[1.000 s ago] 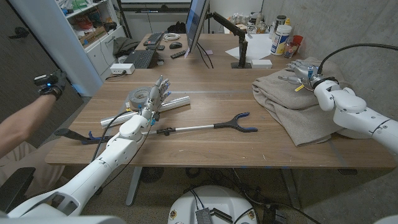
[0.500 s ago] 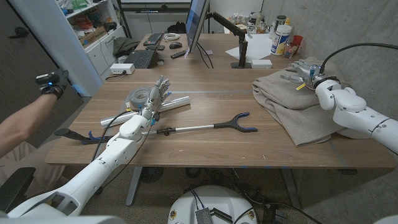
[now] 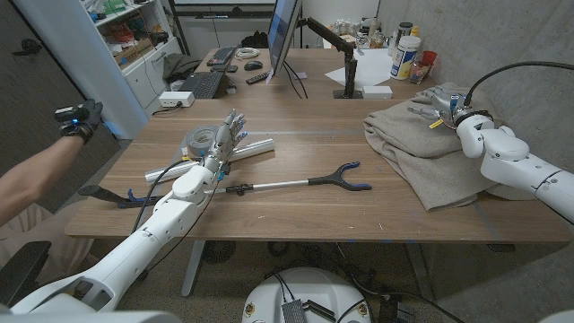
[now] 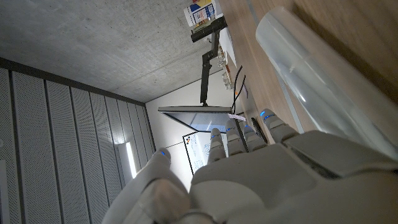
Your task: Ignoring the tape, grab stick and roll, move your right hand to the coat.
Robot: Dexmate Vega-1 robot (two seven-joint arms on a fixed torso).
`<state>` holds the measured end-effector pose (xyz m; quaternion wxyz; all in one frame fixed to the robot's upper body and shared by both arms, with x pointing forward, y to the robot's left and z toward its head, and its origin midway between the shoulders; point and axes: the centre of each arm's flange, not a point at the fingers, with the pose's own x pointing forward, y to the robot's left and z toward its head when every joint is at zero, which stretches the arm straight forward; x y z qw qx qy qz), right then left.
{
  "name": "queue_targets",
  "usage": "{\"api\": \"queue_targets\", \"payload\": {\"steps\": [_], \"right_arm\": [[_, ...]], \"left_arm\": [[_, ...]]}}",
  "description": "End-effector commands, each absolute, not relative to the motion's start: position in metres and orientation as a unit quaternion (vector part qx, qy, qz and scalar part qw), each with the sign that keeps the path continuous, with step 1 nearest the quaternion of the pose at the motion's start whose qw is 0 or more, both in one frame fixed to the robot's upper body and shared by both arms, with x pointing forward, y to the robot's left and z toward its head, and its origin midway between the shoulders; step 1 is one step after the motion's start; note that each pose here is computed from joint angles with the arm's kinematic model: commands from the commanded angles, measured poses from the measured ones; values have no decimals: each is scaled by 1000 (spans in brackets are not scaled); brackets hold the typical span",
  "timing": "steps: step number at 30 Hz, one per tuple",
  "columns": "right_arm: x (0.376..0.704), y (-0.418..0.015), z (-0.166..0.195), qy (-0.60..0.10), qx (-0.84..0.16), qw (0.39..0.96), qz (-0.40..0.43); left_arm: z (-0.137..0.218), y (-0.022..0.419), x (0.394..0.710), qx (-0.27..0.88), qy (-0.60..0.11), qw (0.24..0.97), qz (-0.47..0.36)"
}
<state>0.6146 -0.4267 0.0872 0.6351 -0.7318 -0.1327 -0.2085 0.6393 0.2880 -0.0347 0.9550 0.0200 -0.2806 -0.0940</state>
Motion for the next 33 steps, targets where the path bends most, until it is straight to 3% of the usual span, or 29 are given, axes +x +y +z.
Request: {"api": "queue_targets", "payload": {"steps": [1, 33], "right_arm": [[620, -429, 84, -119, -723, 647, -209], [629, -429, 76, -102, -722, 653, -204]], "left_arm": [[-34, 290, 638, 16, -285, 954, -93], [-34, 291, 636, 14, -286, 954, -89]]}}
